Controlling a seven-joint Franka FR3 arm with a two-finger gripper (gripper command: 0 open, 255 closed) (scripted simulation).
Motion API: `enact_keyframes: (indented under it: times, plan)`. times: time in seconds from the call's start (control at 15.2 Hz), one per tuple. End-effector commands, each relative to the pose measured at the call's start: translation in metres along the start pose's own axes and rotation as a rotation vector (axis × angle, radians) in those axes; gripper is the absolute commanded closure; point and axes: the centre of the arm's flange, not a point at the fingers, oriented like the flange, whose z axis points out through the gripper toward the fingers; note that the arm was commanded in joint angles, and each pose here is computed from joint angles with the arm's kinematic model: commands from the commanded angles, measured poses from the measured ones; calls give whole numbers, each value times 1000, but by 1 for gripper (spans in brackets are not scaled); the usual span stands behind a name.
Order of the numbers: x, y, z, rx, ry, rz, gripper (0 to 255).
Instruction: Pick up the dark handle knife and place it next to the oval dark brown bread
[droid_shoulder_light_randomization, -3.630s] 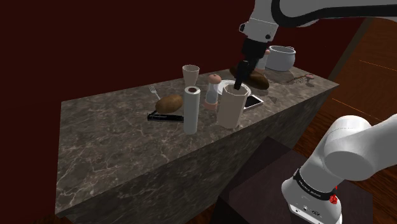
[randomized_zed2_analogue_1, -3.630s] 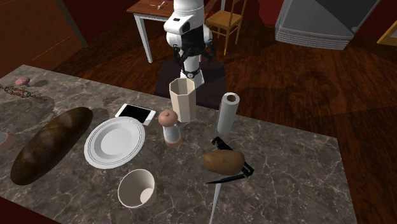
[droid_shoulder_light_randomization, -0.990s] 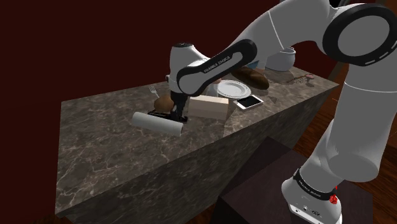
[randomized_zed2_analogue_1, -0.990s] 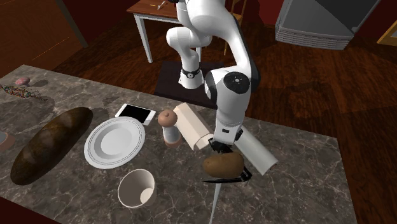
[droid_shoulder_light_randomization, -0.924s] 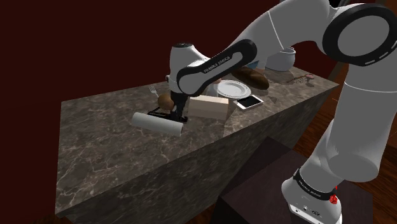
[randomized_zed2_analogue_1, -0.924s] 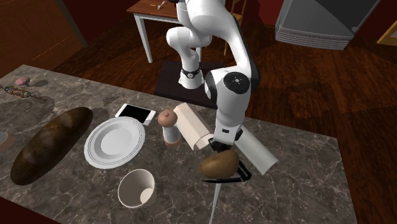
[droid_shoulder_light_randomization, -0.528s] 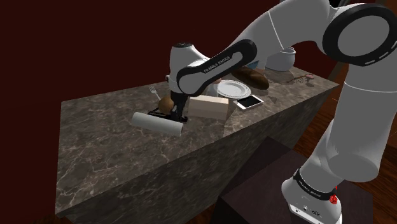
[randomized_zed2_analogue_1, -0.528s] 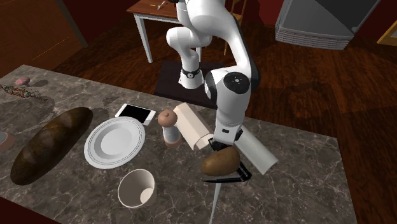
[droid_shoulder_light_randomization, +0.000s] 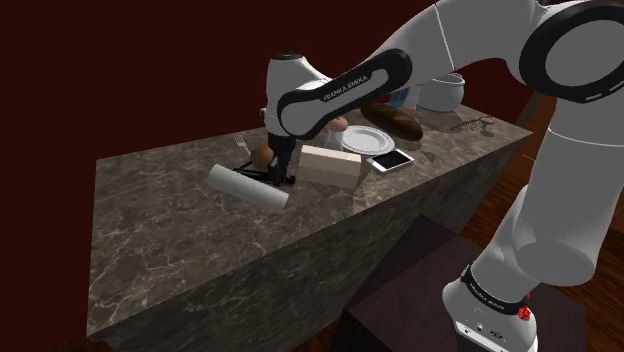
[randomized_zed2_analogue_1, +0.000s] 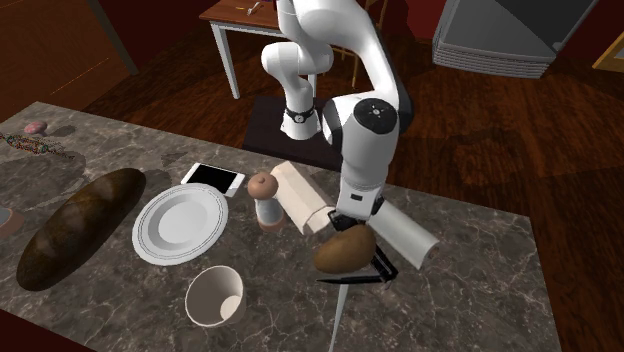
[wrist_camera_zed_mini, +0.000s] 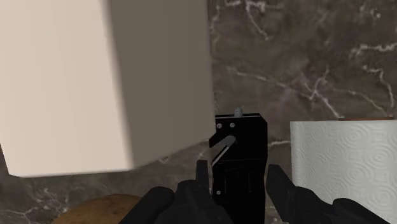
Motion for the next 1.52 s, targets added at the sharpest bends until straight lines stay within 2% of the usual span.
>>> enact_keyframes:
  times: [0.0,1.45]
  plan:
    - [1,0,-12,0,0,0,255]
    - [7,1,-124,0,0,0,255]
